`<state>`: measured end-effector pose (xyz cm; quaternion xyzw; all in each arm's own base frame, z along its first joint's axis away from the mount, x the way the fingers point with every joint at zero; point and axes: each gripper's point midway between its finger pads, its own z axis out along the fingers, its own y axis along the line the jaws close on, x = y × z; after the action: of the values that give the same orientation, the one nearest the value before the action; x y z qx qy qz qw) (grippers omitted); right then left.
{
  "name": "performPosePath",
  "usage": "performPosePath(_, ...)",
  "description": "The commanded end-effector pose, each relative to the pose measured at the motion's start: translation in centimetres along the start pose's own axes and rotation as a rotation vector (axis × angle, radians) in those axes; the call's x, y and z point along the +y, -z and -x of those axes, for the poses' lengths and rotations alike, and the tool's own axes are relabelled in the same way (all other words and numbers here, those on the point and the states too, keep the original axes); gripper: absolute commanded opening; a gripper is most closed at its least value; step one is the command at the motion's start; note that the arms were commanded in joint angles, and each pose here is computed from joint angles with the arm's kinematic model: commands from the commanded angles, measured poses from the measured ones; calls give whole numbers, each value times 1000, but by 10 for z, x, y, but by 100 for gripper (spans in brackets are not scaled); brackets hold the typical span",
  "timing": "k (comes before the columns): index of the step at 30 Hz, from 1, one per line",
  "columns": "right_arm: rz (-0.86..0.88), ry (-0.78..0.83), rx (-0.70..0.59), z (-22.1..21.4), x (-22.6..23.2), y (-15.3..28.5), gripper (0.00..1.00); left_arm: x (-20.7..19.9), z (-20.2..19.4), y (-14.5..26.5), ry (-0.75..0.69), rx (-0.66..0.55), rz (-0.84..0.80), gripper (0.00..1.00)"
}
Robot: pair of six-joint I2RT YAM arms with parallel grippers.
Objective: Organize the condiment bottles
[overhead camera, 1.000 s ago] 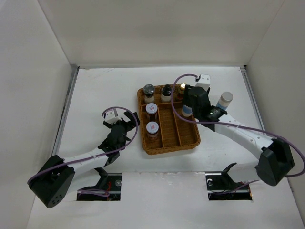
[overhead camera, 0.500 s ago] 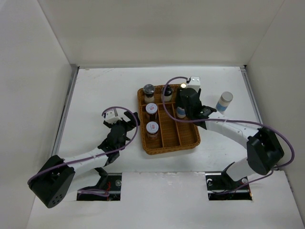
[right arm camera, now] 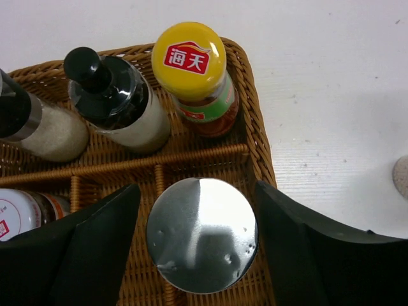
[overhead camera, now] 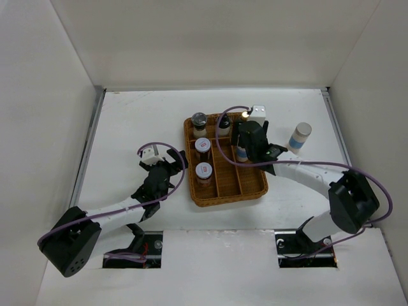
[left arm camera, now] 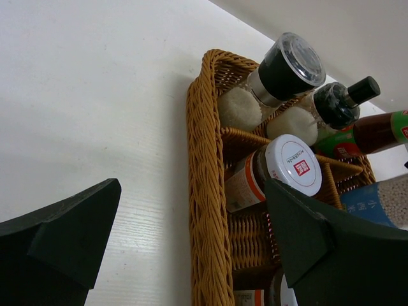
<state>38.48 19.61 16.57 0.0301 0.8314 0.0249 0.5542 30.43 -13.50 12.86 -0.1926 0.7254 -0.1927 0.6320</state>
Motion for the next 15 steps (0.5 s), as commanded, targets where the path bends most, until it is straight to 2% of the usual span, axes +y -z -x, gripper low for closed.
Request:
performPosePath(1, 36, -80, -117, 44, 10, 13, 82, -10, 11, 0, 47, -34, -36, 100)
performPosePath(4, 33, -105, -161, 63, -1, 32, 90, -10, 12, -1, 47, -36, -33, 100)
performPosePath(7, 18, -149, -214, 83, -27, 55, 92, -11, 12, 0, 49, -35, -38, 100)
performPosePath(11, -157, -233, -272, 90, -105, 65, 96, -11, 11, -1, 46, -31, -37, 100)
performPosePath(13, -278, -273, -278, 85, -146, 66, 100, -12, 10, 0, 47, -28, -42, 100)
performPosePath(15, -386, -286, -271, 79, -182, 62, 100, -13, 10, 0, 48, -29, -43, 100)
